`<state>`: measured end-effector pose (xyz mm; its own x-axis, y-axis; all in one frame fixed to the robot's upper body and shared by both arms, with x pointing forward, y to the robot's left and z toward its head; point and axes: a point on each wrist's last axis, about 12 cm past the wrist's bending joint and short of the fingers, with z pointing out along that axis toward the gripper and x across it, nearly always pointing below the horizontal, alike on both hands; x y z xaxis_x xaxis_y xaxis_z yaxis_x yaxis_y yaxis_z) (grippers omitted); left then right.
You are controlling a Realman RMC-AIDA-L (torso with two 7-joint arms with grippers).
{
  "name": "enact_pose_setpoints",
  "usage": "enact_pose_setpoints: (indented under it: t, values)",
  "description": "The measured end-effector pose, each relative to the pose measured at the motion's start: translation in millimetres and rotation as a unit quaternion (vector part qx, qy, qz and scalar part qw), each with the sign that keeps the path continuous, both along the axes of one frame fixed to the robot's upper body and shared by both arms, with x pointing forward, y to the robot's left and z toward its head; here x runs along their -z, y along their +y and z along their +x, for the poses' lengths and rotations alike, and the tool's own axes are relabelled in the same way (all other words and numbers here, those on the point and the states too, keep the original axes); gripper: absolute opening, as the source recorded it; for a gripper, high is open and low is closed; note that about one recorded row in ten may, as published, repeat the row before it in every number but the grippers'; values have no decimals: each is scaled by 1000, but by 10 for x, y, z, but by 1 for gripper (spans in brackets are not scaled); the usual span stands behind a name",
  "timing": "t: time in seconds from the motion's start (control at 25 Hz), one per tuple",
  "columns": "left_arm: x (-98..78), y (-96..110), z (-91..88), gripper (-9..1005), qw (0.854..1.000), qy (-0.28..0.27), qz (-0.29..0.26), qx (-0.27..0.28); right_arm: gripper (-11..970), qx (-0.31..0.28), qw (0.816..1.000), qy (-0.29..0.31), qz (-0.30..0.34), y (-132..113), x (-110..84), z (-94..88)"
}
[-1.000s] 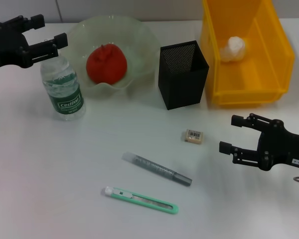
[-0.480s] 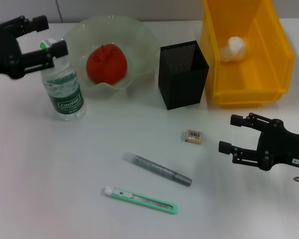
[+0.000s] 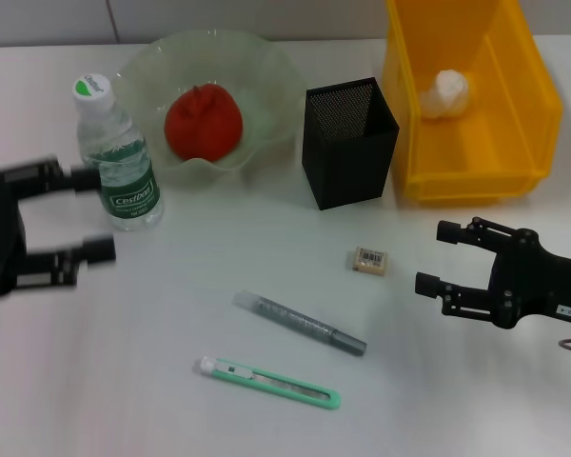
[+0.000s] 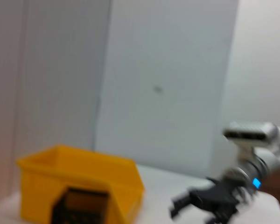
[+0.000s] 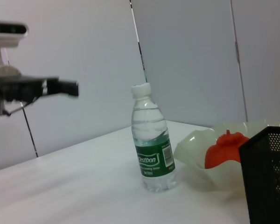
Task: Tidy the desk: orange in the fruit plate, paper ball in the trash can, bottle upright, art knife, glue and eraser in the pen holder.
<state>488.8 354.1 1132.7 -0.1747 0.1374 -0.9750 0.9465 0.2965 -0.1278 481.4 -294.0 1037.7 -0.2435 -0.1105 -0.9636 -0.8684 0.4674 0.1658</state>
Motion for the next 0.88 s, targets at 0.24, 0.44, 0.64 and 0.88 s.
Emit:
enact_pose_setpoints:
  t: [0.24,0.44,0.64,0.88]
  values:
    - [240,24,-148,798,998,19,43,44,809,-5,1000,4,7,16,-21,15]
    - [375,23,-221,798,995,4,73,70,809,-8,1000,10,11,19,-44,37]
    - [438,78,-273,798,993,-21,92,72,809,-8,1000,12,12,21,-50,43]
    - [541,110,-257,798,988,-28,136,64,809,-7,1000,16,14,45,-37,39]
